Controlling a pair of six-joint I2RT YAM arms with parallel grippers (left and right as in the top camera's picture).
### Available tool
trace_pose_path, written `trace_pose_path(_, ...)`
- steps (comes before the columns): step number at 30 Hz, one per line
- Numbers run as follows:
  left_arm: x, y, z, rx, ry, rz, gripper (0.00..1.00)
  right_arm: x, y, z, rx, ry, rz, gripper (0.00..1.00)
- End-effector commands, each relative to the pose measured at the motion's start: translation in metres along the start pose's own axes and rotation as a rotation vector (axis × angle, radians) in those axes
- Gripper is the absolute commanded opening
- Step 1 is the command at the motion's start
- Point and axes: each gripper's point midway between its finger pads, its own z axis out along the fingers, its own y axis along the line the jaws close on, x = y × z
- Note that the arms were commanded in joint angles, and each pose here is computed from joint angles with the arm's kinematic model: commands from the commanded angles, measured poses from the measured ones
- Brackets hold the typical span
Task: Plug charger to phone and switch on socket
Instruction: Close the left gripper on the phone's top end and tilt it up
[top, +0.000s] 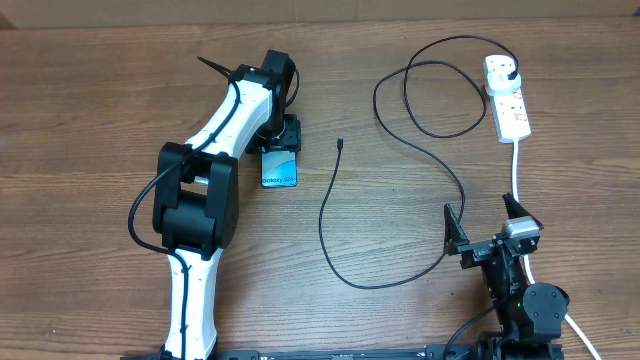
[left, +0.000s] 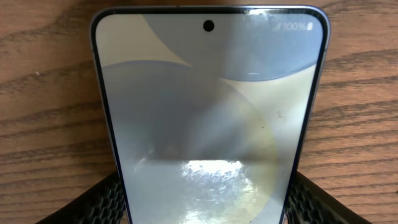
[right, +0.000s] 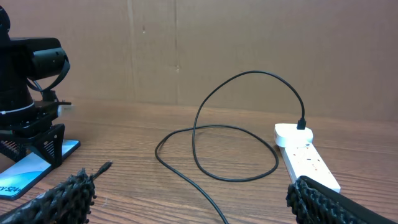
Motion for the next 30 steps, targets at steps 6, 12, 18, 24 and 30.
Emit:
trace_pose_path(6,0.012,0.000,0.022,-0.015,0.060,0.000,0.43,0.001,0.000,0.000,0.001,-0.005,0.005,1.00)
trace_pose_path(12,0.012,0.000,0.022,-0.015,0.060,0.000,0.43,0.001,0.000,0.000,0.001,-0.005,0.005,1.00)
trace_pose_path(18,0.006,0.003,0.011,-0.015,0.058,-0.010,0.45,0.001,0.000,0.000,0.001,-0.005,0.005,1.00)
trace_pose_path(24,-0.009,0.004,-0.015,-0.006,0.029,-0.021,0.44,0.001,0.000,0.000,0.001,-0.005,0.005,1.00)
trace_pose_path(30,-0.022,-0.001,-0.044,0.008,-0.012,-0.014,0.41,0.001,0.000,0.000,0.000,-0.005,0.005,1.00)
